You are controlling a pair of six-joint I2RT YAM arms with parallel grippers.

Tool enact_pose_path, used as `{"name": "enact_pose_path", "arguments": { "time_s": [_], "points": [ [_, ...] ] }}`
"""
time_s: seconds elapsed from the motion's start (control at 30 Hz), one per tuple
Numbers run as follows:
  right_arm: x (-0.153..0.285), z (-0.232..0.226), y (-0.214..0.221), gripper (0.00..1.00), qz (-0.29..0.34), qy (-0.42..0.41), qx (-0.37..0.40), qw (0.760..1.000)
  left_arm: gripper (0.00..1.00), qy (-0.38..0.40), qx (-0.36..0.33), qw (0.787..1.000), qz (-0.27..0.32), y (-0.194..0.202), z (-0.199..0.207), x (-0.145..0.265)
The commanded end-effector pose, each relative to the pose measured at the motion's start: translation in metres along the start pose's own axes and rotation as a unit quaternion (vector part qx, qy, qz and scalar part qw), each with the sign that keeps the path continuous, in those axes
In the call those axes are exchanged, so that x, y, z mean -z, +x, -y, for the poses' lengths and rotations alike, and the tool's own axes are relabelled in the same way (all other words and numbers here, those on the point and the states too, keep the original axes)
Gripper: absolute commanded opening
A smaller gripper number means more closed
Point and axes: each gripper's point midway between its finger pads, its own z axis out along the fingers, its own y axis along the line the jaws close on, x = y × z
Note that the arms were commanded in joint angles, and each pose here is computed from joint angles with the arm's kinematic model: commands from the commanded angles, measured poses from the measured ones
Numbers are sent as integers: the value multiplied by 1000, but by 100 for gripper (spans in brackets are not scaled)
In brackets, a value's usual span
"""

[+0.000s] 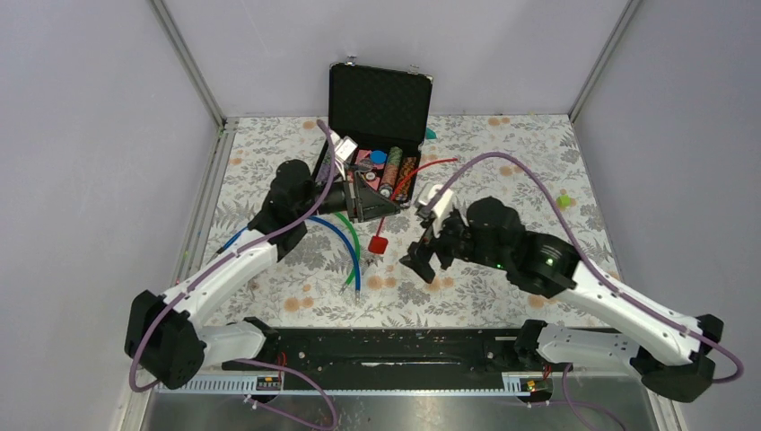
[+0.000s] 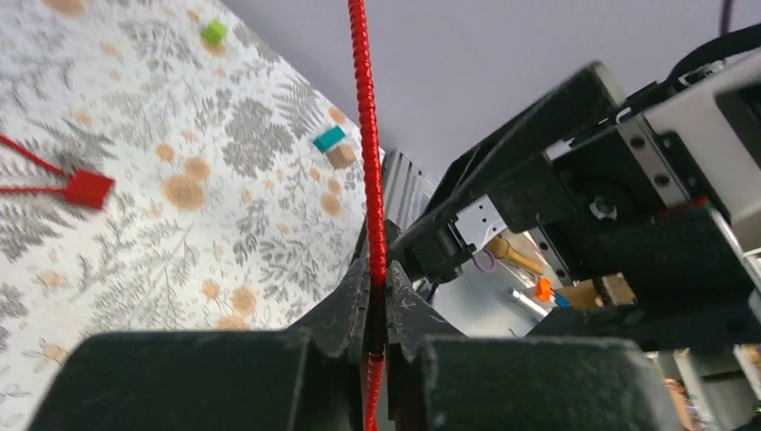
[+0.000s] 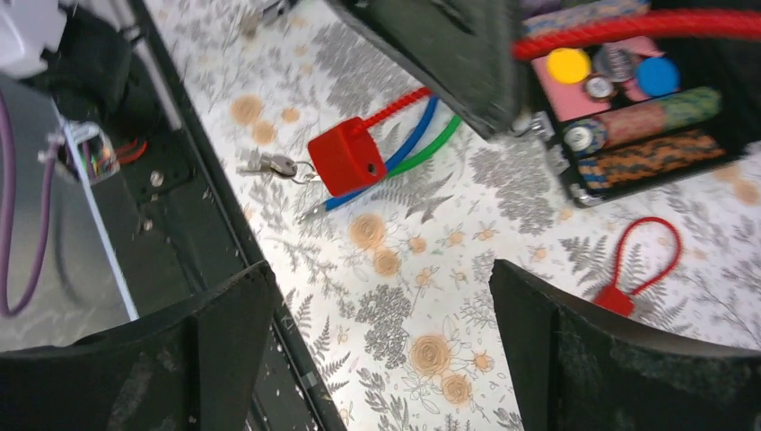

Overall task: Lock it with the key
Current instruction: Lock the lock.

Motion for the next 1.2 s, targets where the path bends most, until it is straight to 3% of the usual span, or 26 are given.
{"name": "enact_pose_path", "arguments": {
  "time_s": [0.0,0.1,0.23,0.37,0.7,1.07,1.17],
  "points": [
    [27,28,-39,95,96,94,-58,989,0,19,-119,991,62,-46,40,11],
    [45,34,-66,95,168,113,-121,972,0,21,-148,986,72,-52,50,16],
    [65,43,-98,92,262,127,-239,926,0,35,-178,980,83,-55,64,23],
    [67,30,-129,87,322,67,-286,900,0,52,-196,976,76,-50,73,27],
    [31,32,-166,65,318,54,-331,887,0,82,-217,970,73,-39,91,39],
    [19,30,-180,26,338,37,-344,875,4,72,-213,972,63,-32,88,41],
    [20,30,-182,8,341,35,-341,876,6,71,-213,972,64,-32,89,42]
  ]
}}
